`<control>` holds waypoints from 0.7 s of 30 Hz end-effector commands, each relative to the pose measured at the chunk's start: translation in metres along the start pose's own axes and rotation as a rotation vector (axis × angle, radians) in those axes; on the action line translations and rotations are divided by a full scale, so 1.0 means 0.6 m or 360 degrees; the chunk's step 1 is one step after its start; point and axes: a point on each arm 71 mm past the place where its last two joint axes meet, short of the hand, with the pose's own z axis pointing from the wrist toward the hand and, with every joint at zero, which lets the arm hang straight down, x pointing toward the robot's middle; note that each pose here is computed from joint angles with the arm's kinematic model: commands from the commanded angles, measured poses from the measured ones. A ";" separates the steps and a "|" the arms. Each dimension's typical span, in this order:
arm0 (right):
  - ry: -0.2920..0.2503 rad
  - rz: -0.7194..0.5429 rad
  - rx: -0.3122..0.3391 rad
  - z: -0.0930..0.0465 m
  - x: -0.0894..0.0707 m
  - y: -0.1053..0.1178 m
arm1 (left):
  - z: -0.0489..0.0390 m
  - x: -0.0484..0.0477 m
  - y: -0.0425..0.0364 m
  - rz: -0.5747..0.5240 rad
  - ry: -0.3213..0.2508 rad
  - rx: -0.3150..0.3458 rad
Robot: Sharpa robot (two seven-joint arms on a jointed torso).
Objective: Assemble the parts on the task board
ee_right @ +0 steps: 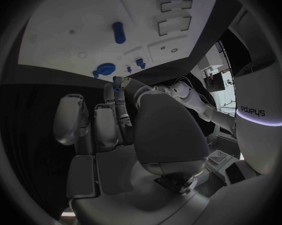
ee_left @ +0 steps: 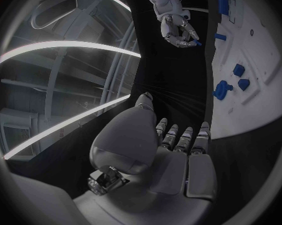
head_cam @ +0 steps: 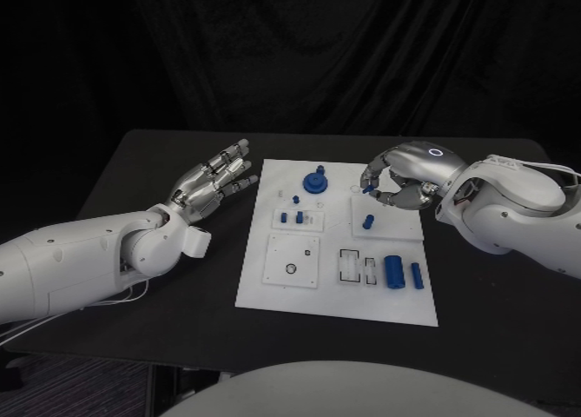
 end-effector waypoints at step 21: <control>0.0344 -0.0033 -0.0273 0.077 0.093 0.120 | 0.007 0.009 0.005 -0.0013 0.0022 0.0045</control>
